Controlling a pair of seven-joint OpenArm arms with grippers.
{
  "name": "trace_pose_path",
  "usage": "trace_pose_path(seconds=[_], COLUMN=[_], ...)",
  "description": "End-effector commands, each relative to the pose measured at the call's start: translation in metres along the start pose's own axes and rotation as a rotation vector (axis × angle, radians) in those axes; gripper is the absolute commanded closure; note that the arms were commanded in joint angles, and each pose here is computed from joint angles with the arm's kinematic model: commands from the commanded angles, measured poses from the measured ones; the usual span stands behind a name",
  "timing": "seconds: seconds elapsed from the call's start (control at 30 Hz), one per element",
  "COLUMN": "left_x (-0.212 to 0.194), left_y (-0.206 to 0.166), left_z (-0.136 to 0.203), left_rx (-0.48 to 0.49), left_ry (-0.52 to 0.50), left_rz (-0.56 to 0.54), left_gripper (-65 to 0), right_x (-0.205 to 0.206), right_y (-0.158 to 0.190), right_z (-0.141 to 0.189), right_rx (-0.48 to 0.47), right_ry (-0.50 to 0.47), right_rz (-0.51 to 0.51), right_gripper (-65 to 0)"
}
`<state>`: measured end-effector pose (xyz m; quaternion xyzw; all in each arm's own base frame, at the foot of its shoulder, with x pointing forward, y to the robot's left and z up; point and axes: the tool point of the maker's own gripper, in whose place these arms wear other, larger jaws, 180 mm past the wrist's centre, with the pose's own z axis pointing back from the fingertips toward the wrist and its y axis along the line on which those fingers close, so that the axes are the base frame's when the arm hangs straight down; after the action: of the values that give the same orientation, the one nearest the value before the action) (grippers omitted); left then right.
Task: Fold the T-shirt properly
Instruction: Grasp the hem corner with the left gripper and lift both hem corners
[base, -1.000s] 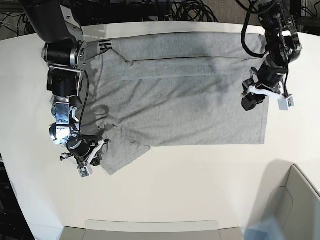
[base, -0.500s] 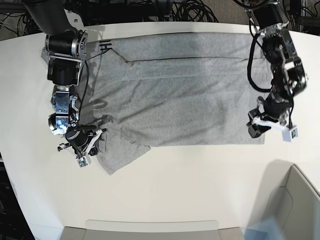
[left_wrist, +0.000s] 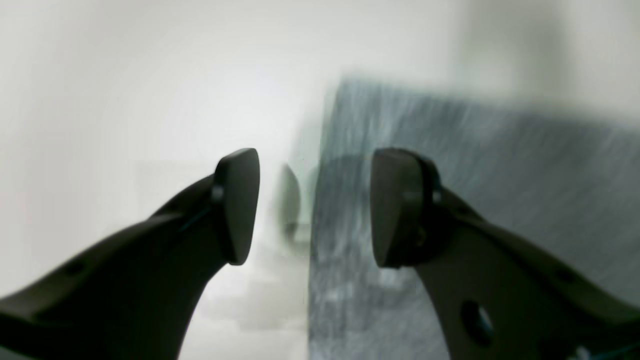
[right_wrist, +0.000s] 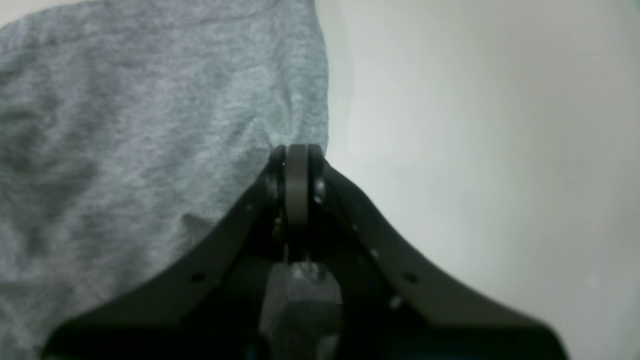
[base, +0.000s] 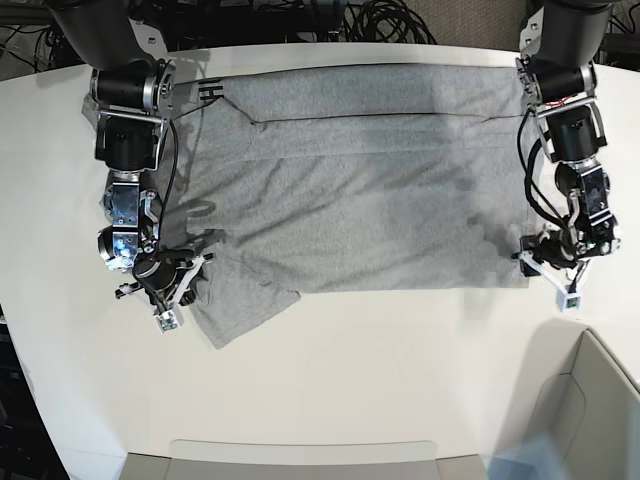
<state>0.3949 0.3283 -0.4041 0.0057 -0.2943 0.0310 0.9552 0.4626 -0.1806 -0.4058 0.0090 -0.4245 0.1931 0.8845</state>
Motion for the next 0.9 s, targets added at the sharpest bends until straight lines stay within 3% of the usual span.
trace_pose_path(seconds=[0.0,0.07,0.27,0.5,0.67,0.77,0.87], left_x=[0.035,0.031,0.022,0.035,0.024,0.022,0.022], left_y=[0.01,0.004,0.001,-0.01,-0.023,-0.026,-0.025], left_z=[0.01,0.005,-0.008,-0.005,-0.018,-0.022,-0.022], left_rx=[-0.003,-0.041,-0.077,-0.125,-0.174,-0.186,-0.179], left_ry=[-0.085,-0.071,-0.094,-0.127,-0.076,-0.081,-0.083], left_rz=[-0.025,-0.062,-0.036,-0.074,-0.035,-0.02,-0.013], left_gripper=[-35.4,-35.4,-35.5,-35.5,-35.1,-28.1,-10.0], right_x=[0.027,0.027,0.025,0.025,0.026,0.026,0.029], right_y=[-0.015,-0.015,-0.015,-0.012,-0.013,-0.012,-0.013], right_z=[0.004,0.004,0.004,0.003,0.003,0.003,0.003], right_rx=[-0.029,-0.029,-0.028,-0.023,-0.023,-0.022,-0.024], right_ry=[-0.063,-0.063,-0.055,-0.055,-0.056,-0.057,-0.062], right_rz=[0.009,0.009,0.008,0.008,0.009,0.008,0.01], right_gripper=[0.0,0.0,0.0,0.0,0.0,0.0,0.0])
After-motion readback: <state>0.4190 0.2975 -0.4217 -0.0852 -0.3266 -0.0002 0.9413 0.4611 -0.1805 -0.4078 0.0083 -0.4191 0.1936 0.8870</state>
